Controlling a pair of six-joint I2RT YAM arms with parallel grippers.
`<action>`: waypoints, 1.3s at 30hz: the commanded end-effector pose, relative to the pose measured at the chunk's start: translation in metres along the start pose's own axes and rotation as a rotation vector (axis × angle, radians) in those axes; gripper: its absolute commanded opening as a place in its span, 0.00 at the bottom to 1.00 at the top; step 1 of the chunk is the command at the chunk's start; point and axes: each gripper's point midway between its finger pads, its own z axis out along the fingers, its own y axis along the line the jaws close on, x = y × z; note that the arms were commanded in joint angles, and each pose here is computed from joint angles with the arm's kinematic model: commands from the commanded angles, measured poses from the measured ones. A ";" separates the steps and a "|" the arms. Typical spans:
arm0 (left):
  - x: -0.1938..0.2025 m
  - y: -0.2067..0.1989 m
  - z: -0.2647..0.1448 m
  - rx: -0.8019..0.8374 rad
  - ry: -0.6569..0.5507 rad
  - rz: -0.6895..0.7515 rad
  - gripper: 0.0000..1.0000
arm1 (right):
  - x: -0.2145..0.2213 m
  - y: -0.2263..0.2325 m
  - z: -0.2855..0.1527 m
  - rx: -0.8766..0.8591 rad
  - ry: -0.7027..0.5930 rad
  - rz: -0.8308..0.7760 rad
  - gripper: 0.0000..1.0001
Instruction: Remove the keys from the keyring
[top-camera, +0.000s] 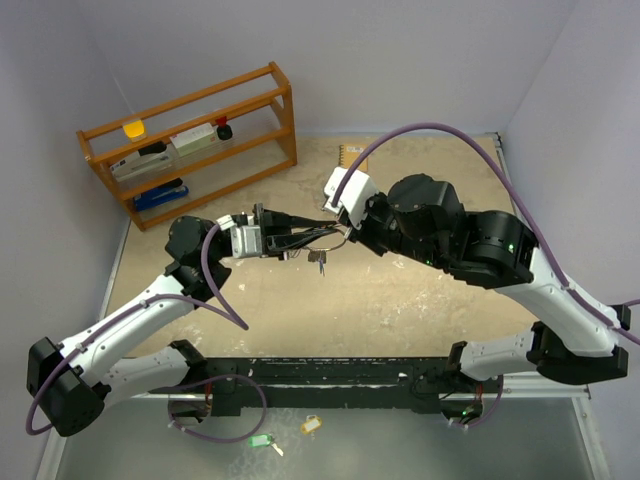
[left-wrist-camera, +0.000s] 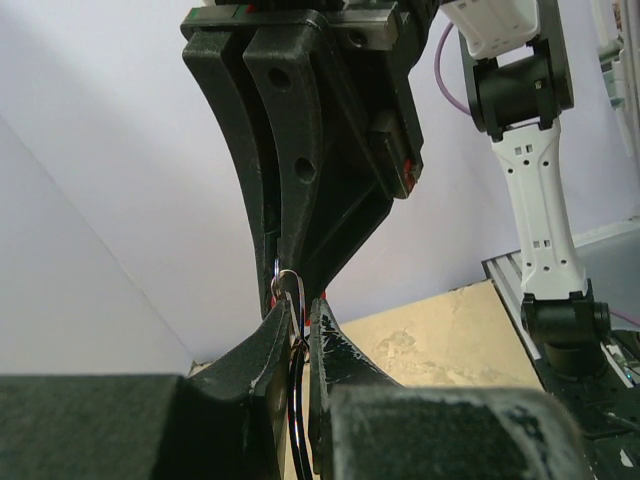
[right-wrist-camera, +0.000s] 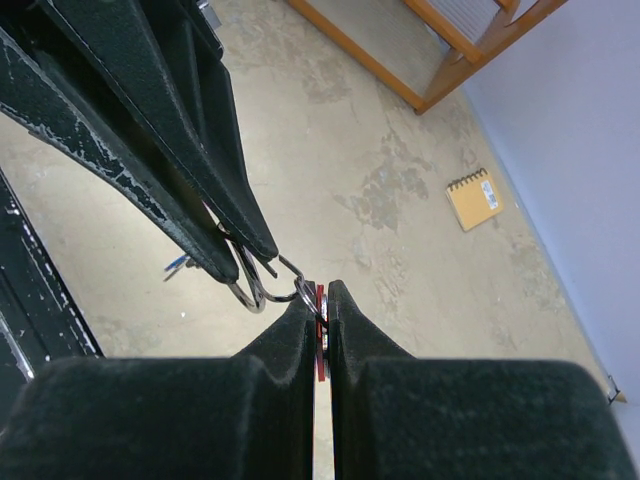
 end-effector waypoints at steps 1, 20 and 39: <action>-0.039 -0.040 0.008 0.193 -0.135 0.026 0.00 | -0.018 -0.030 -0.008 0.131 -0.086 0.040 0.00; 0.015 -0.013 0.019 0.064 0.003 -0.032 0.00 | -0.036 -0.037 -0.009 0.156 -0.162 0.015 0.00; -0.005 -0.014 0.008 0.034 -0.020 0.061 0.00 | -0.036 -0.032 0.000 0.133 -0.111 0.046 0.00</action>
